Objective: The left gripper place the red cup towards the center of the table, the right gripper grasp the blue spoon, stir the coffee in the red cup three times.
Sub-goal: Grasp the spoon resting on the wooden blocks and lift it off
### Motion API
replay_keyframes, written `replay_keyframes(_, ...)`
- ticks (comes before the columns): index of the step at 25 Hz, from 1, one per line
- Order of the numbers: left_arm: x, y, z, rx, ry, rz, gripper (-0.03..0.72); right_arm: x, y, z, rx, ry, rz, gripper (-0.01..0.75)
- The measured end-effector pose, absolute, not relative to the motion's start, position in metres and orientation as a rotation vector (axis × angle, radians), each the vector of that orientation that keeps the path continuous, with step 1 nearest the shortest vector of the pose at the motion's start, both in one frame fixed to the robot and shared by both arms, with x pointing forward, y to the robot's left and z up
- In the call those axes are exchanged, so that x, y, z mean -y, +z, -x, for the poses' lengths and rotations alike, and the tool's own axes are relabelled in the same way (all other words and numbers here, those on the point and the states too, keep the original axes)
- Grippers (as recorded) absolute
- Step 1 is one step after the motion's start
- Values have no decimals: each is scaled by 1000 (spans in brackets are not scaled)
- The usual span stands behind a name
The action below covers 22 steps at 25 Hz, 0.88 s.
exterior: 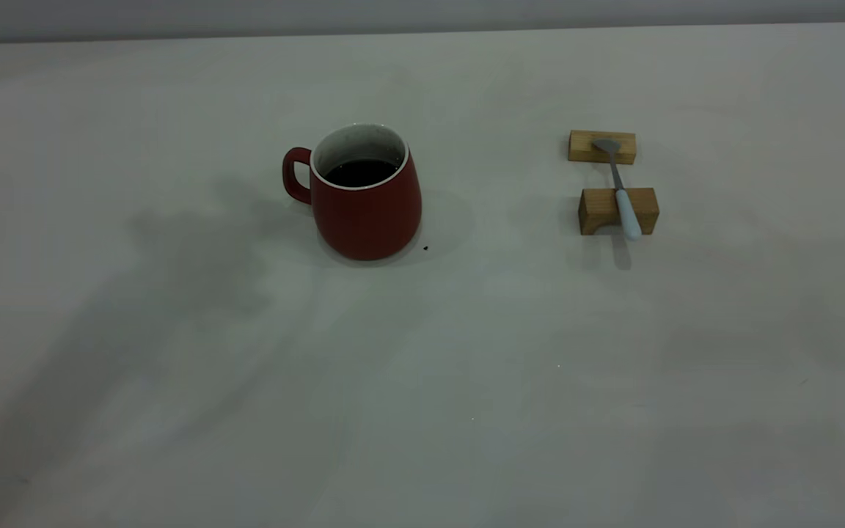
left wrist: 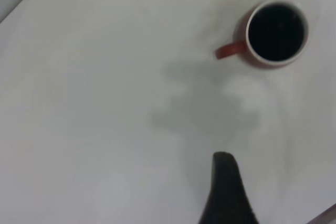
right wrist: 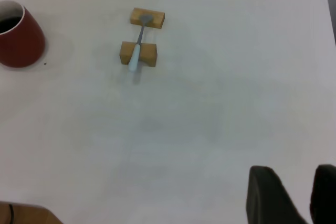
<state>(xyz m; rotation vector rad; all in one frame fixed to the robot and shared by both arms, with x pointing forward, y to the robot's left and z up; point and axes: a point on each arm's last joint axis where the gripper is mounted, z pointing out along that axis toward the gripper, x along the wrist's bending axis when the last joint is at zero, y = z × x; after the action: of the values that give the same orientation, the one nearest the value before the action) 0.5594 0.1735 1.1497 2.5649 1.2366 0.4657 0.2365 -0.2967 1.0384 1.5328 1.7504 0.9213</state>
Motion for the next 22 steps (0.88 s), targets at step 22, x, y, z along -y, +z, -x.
replay_keyframes(22,-298,1101,-263,-1664,667,-1886,594,297,1038,-236,-1750,921,-1533,241)
